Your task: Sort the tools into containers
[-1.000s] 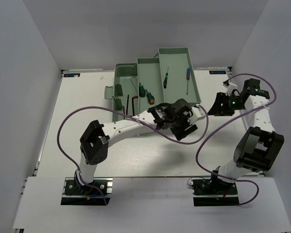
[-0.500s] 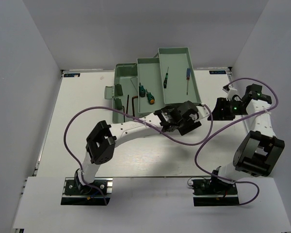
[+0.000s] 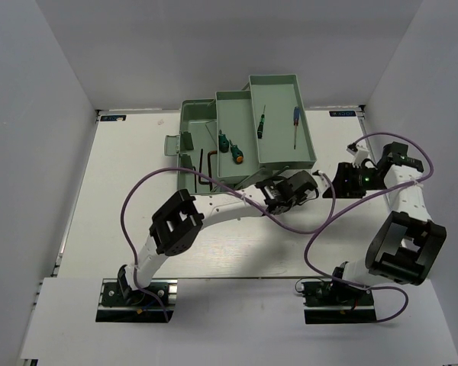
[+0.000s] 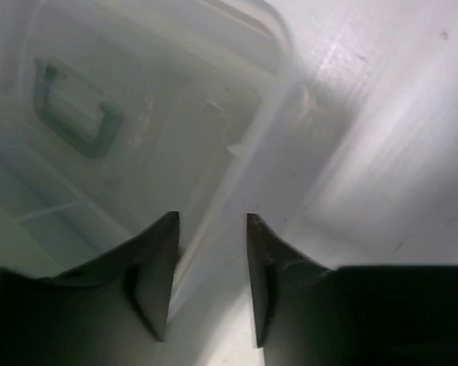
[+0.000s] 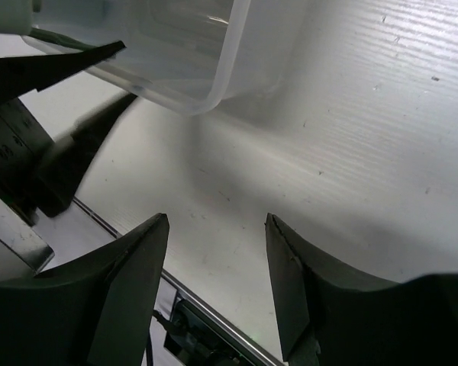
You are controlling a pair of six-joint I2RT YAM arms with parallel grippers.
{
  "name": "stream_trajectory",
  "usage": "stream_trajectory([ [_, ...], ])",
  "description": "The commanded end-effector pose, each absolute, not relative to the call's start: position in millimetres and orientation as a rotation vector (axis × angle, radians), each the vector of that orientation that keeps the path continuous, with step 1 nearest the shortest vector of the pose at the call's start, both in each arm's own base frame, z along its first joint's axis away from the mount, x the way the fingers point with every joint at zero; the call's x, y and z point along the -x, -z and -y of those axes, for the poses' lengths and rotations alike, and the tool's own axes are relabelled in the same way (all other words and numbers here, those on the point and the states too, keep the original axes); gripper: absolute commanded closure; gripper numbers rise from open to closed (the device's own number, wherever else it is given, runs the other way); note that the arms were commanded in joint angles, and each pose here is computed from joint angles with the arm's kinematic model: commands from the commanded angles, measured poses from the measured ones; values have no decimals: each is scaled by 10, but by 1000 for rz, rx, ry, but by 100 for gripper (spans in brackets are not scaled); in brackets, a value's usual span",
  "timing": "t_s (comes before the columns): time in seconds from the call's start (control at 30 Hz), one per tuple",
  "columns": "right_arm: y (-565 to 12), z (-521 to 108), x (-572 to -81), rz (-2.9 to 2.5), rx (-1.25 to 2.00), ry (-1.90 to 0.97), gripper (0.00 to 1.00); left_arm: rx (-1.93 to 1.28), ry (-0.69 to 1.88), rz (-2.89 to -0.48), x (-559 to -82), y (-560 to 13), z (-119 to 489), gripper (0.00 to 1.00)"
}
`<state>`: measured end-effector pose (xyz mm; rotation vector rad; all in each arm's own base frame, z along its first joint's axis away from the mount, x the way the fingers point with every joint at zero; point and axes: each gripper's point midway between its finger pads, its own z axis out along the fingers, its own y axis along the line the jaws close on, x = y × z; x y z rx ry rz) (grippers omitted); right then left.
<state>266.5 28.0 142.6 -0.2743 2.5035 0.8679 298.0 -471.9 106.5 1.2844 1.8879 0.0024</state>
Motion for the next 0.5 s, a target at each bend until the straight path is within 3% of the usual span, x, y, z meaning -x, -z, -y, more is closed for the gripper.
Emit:
stream_trajectory([
  [0.0, -1460, -290, -2684, -2462, 274, -855, 40, -1242, 0, -1857, -3015, -1235, 4739, 61],
  [0.03, -1431, -268, -2686, -2473, 262, -840, 40, -1254, 4, -1862, -2996, -1194, 4732, 70],
  [0.07, -1431, -257, -2707, -2474, 252, -834, 40, -1246, 9, -1867, -2993, -1192, 4734, 86],
  [0.13, -1402, -211, -2755, -2488, 222, -805, 41, -1230, 37, -1851, -3000, -1320, 4784, 100],
  [0.47, -1150, 303, -3145, -2537, 88, -420, 43, -1062, 126, -1776, -3095, -2202, 4918, 100],
])
